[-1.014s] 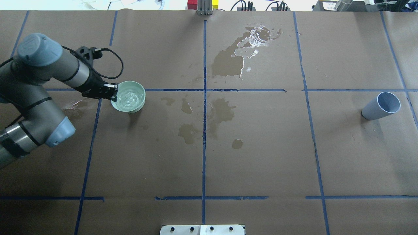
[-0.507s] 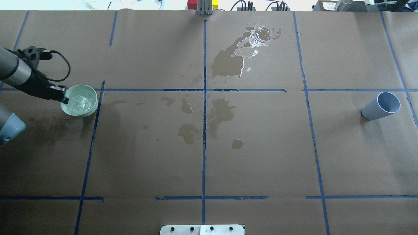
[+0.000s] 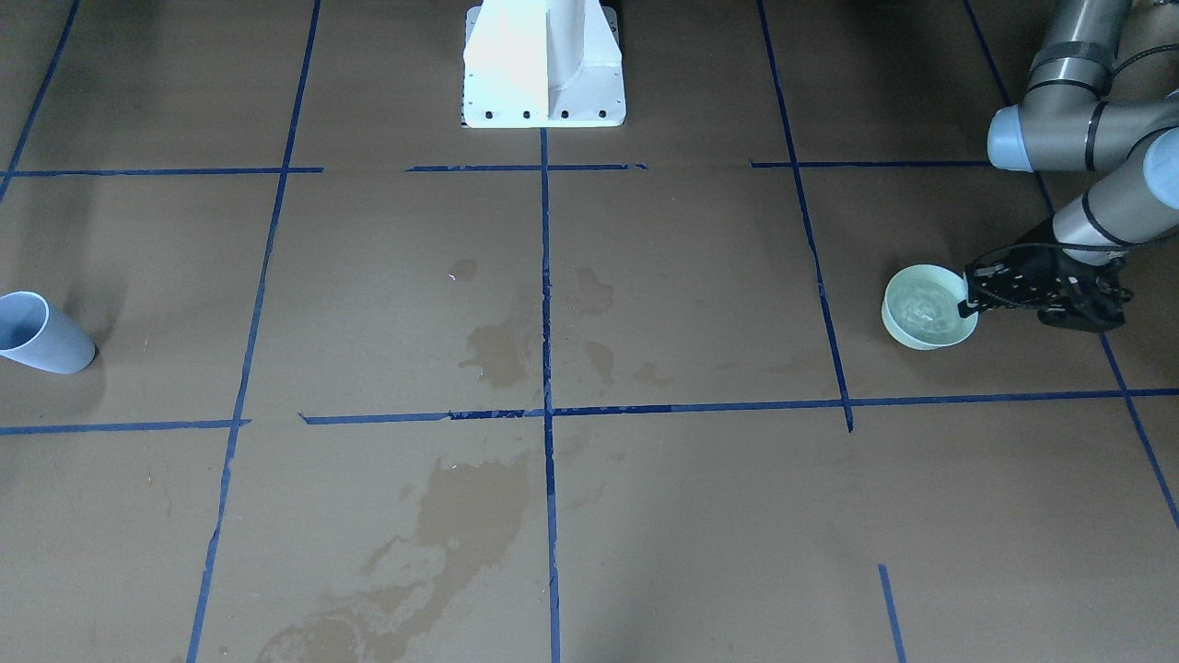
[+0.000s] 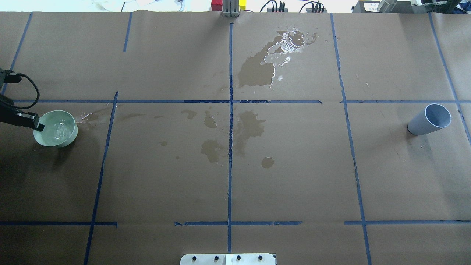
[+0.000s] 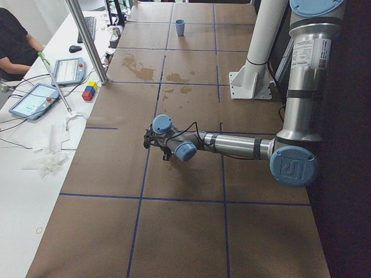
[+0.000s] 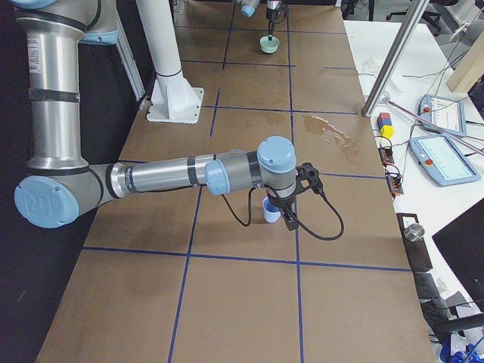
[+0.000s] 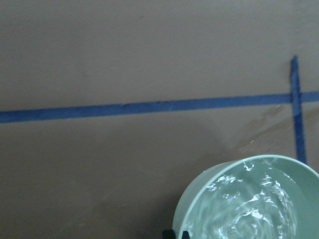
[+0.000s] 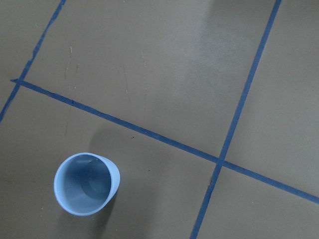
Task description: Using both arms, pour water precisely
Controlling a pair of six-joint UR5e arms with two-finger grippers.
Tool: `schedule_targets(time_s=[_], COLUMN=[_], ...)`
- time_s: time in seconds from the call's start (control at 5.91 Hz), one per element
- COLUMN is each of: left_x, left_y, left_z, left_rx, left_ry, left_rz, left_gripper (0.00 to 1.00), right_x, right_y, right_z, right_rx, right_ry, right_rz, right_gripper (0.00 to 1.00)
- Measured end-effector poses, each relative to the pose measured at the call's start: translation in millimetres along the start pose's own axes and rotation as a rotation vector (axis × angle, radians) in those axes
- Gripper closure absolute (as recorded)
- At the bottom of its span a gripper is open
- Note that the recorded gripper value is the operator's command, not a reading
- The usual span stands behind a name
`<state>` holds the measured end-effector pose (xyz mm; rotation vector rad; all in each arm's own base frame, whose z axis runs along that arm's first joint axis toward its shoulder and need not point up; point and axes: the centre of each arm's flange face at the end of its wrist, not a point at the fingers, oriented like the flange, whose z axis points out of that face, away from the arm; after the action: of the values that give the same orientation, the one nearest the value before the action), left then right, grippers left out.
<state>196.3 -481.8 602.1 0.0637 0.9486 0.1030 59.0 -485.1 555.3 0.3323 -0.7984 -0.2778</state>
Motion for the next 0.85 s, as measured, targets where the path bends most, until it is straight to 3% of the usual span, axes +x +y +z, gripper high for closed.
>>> schedule_targets(time_s=[0.34, 0.51, 0.68, 0.85], left_x=[-18.4, -23.7, -27.8, -33.1], left_y=[14.7, 16.7, 17.8, 17.4], left_z=[4.7, 7.7, 9.0, 6.7], left_rx=[-0.011, -0.016, -0.019, -0.015], left_ry=[-0.007, -0.01, -0.013, -0.016], left_rz=[0.004, 0.0, -0.005, -0.015], left_gripper=[0.99, 0.68, 0.01, 0.0], right_x=[-0.8, -1.6, -2.3, -2.7], right_y=[-0.7, -1.1, -1.4, -1.9], right_z=[0.1, 0.4, 0.3, 0.2], right_rx=[-0.001, -0.002, -0.002, -0.001], right_ry=[-0.001, -0.001, -0.001, -0.001], right_rz=[0.0, 0.0, 0.0, 0.0], right_gripper=[0.0, 0.0, 0.0, 0.0])
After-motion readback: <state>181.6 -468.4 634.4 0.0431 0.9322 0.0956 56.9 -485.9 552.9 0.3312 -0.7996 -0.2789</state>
